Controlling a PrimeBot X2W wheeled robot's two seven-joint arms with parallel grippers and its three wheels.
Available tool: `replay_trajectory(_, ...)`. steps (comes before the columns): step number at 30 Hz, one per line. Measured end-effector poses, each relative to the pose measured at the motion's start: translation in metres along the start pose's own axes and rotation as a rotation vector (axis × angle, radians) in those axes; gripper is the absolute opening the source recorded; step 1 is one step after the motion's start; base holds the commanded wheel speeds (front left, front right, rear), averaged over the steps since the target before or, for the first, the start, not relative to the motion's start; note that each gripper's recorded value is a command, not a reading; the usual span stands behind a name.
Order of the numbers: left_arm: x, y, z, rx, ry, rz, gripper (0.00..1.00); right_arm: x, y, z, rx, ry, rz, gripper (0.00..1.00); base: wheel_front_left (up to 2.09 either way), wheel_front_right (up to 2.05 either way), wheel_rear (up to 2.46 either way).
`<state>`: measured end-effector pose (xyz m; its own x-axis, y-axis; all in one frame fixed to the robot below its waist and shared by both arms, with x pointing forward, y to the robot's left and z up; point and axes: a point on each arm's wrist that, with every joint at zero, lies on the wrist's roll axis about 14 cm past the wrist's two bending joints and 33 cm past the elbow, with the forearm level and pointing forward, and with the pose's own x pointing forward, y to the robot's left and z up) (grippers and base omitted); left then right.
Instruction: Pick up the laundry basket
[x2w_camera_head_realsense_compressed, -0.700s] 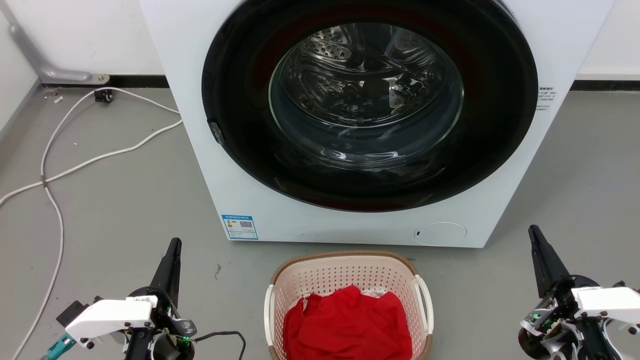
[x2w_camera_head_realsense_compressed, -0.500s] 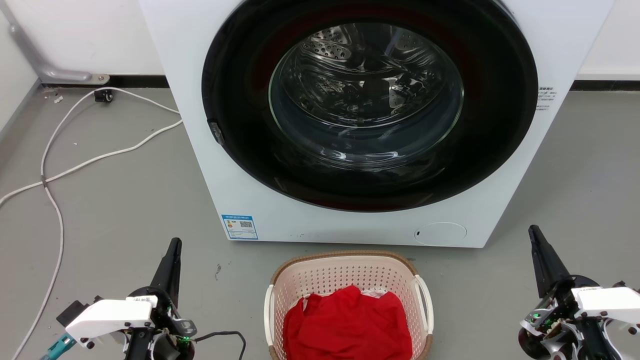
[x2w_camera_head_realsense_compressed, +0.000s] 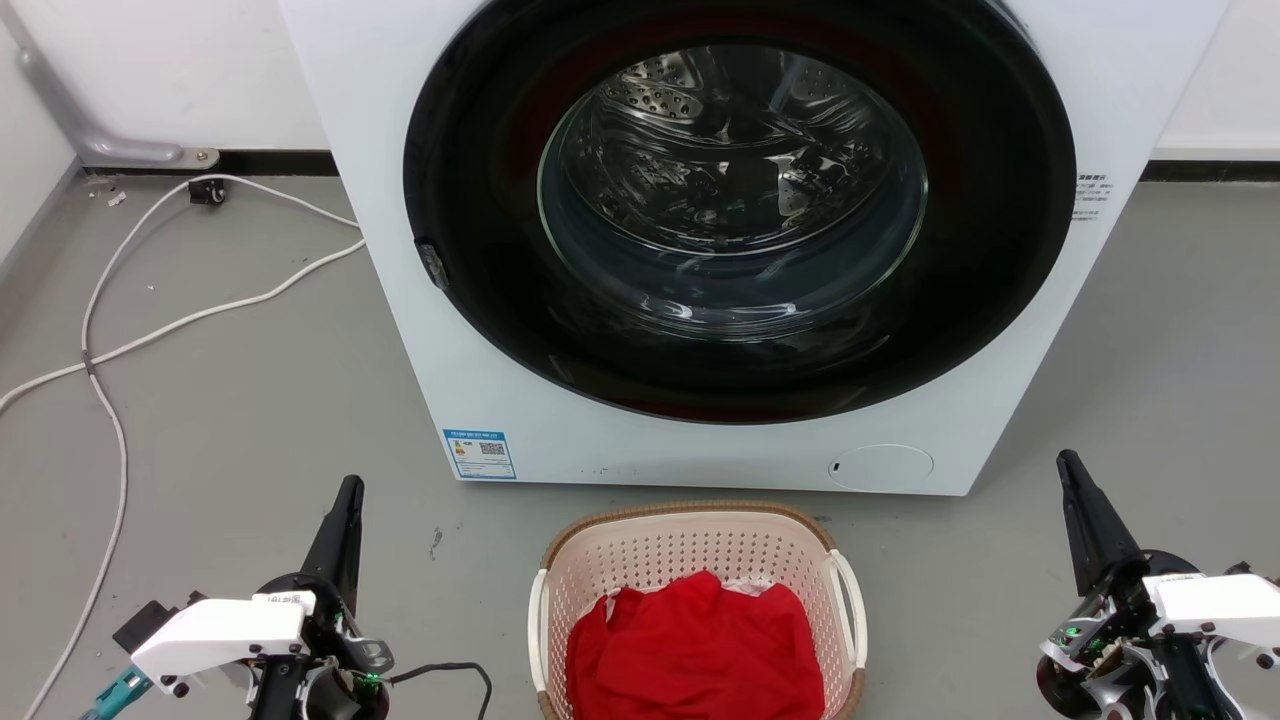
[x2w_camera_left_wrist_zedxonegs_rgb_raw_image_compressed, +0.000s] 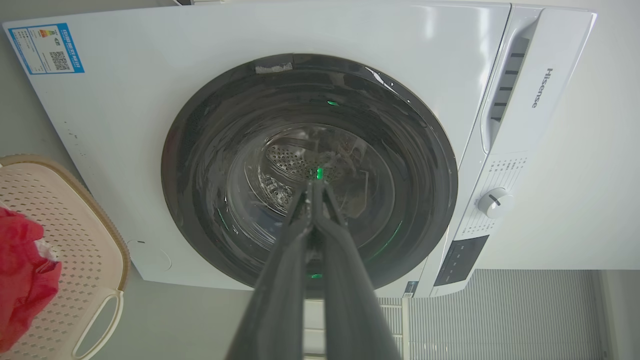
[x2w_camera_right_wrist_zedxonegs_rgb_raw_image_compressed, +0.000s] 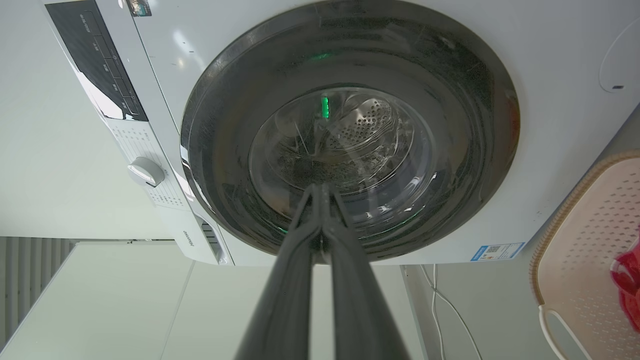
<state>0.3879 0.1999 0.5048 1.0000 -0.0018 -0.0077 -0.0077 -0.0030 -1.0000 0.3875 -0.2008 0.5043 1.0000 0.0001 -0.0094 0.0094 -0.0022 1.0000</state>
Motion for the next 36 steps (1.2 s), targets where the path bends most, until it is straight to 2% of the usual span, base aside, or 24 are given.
replay_trajectory(15, -0.001, 0.003, 0.0, -0.003, 0.0, 0.01, 0.0, -0.001, -0.003, 0.0, 0.001, -0.001, -0.01, 0.0, 0.0, 0.0, 0.0)
replay_trajectory(16, -0.003, 0.009, -0.001, -0.005, 0.0, 0.025, 1.0, -0.003, -0.009, 0.0, 0.003, -0.002, -0.026, 1.0, 0.0, 0.0, 0.0)
replay_trajectory(19, -0.01, 0.022, -0.001, -0.008, -0.005, 0.065, 1.0, -0.011, -0.023, 0.0, 0.006, -0.008, -0.067, 1.0, 0.0, 0.0, 0.0)
replay_trajectory(25, -0.009, 0.018, 0.002, 0.042, -0.026, 0.056, 1.0, -0.011, -0.02, 0.002, -0.042, -0.024, -0.061, 1.0, 0.0, 0.0, 0.0)
replay_trajectory(36, -0.006, 0.005, 0.0, 0.243, -0.035, 0.037, 1.0, -0.008, -0.002, -0.002, -0.3, -0.022, -0.013, 1.0, 0.0, 0.0, 0.0)
